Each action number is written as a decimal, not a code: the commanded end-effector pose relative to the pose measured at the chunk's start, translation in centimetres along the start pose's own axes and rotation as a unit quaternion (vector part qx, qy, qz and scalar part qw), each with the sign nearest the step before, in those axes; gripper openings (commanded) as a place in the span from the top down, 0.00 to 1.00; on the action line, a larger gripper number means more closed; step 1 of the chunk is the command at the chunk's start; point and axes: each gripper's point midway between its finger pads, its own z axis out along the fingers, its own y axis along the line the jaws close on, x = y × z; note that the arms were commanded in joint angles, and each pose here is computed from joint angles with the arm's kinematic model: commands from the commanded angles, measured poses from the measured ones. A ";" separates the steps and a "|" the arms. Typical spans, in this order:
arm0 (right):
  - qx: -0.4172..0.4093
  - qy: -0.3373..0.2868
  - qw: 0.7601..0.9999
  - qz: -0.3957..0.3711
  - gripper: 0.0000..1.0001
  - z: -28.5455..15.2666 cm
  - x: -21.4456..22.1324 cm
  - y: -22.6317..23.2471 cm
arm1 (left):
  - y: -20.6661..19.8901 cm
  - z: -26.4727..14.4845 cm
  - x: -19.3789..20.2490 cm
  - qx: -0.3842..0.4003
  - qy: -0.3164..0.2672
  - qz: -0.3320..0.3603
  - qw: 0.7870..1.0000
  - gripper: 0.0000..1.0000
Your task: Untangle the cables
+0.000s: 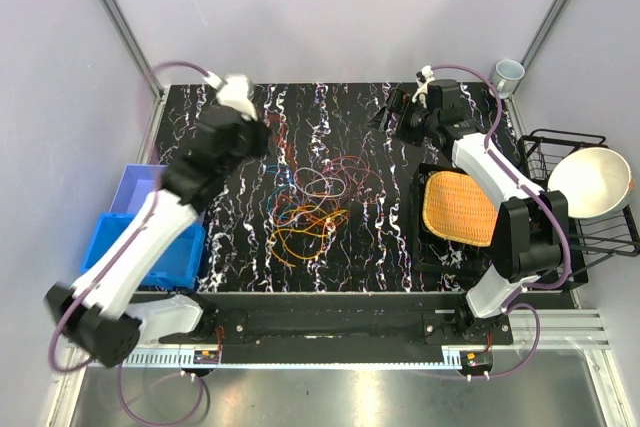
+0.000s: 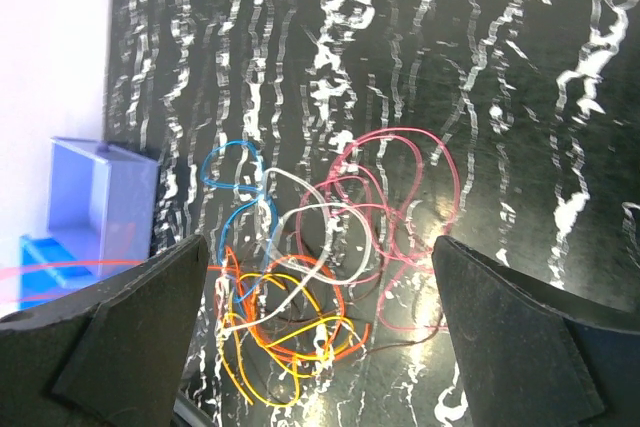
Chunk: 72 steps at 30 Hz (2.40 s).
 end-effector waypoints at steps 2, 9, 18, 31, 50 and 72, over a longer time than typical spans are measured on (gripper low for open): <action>-0.098 -0.052 0.993 -0.042 0.00 -2.4 -2.7 4.7 | -3.3 -9.6 -10.3 0.086 -0.124 0.017 0.988 1.00; -0.222 -0.066 0.969 -0.087 0.00 -6.0 -1.9 9.2 | -2.6 -8.6 -6.6 0.085 -0.076 0.046 0.992 1.00; -0.361 -0.025 0.921 -0.144 0.01 -9.3 1.4 13.1 | -1.5 -6.5 -2.1 0.074 -0.038 0.038 0.996 1.00; -0.277 0.046 0.954 -0.105 0.15 -0.5 10.0 12.0 | -0.6 -7.1 -3.6 0.045 -0.047 0.059 0.996 1.00; -0.309 0.097 0.942 -0.092 0.35 7.1 17.8 13.1 | 2.5 -8.5 -2.9 0.006 -0.092 0.037 0.995 1.00; -0.357 0.099 0.924 -0.097 1.00 7.2 16.4 17.4 | 3.3 -7.8 -2.4 -0.006 -0.083 0.027 0.996 0.98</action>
